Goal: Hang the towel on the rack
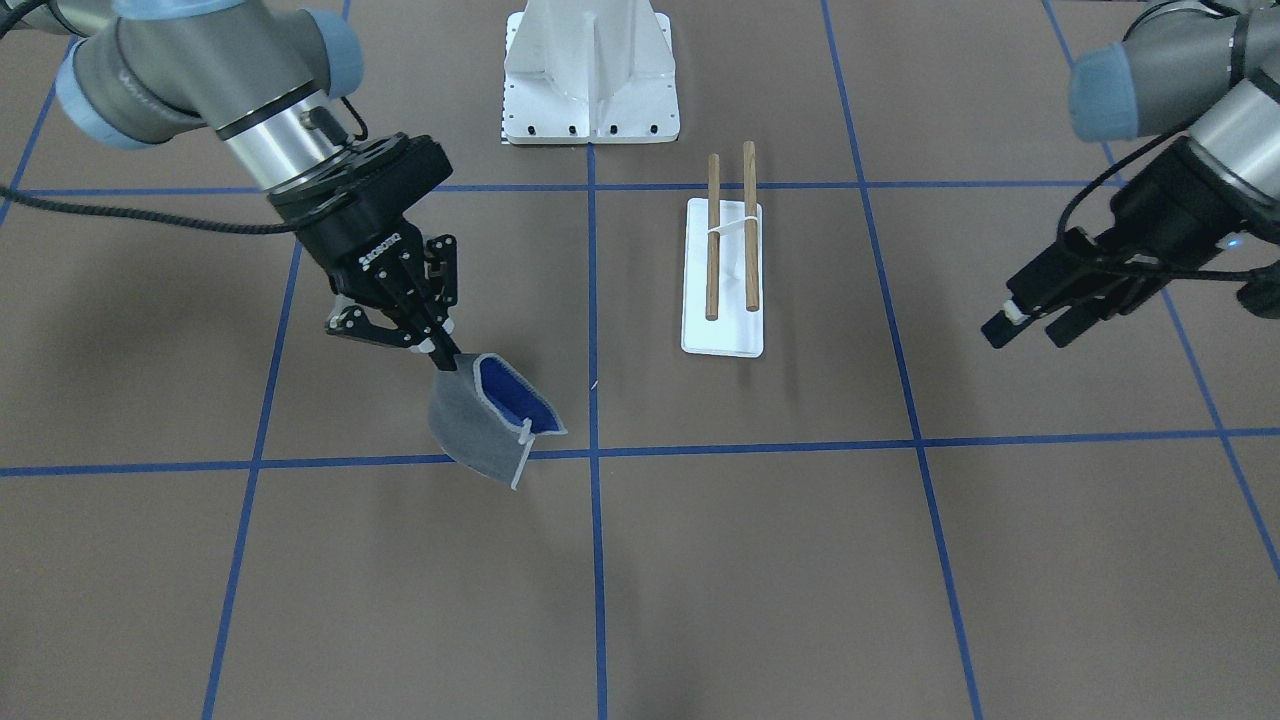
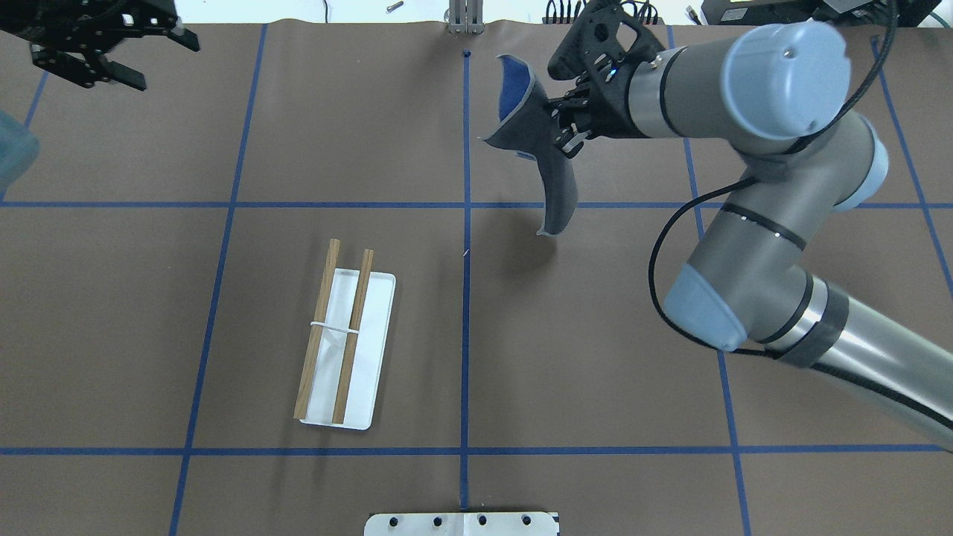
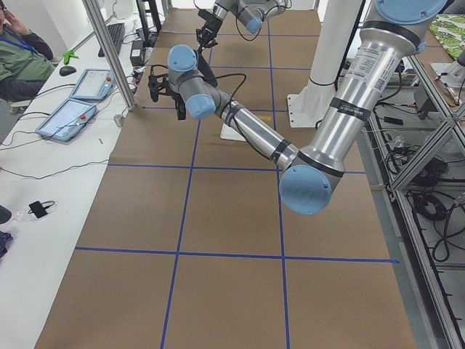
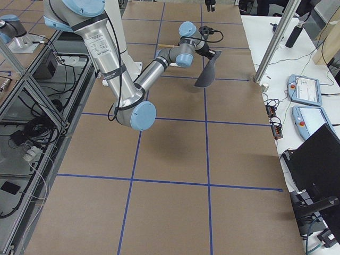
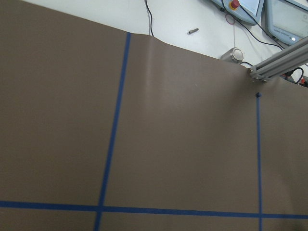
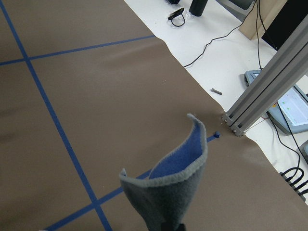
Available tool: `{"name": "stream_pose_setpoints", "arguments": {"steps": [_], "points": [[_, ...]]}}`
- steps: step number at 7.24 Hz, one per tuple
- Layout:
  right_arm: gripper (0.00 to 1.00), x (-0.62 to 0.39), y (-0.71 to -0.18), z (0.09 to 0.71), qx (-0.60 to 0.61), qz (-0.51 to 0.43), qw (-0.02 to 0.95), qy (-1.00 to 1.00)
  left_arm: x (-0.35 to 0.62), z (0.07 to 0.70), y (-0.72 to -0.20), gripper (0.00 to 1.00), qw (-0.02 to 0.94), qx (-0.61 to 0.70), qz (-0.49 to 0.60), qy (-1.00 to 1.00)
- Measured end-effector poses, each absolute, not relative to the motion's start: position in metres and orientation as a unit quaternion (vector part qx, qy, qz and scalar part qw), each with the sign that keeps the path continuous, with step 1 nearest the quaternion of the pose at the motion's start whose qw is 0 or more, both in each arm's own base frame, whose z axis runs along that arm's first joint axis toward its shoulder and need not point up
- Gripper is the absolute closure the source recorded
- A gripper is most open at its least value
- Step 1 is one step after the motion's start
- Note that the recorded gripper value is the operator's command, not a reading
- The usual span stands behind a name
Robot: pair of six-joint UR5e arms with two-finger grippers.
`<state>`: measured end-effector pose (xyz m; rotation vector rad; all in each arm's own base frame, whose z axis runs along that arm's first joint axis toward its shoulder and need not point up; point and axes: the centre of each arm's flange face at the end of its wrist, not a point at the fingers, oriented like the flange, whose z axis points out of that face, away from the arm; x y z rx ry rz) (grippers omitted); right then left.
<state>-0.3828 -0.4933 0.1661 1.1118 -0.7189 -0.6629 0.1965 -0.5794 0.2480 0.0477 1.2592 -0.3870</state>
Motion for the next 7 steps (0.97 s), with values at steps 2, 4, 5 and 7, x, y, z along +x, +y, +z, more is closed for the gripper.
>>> {"name": "stream_pose_setpoints", "arguments": {"steps": [2,4,5,7], "points": [[1.0,-0.423,-0.45,0.142,0.533,-0.29,0.739,-0.292,0.261,0.191,-0.563,0.02,0.765,-0.057,-0.213,0.606],[1.0,-0.452,-0.42,0.119,0.553,-0.281,0.735,-0.275,0.31,0.157,-0.543,0.02,0.751,-0.099,-0.228,0.612],[1.0,-0.462,-0.409,0.104,0.559,-0.277,0.734,-0.268,0.332,0.145,-0.533,0.02,0.748,-0.106,-0.232,0.613],[1.0,-0.473,-0.397,0.088,0.564,-0.276,0.732,-0.263,0.354,0.128,-0.52,0.02,0.741,-0.119,-0.237,0.617]]}}
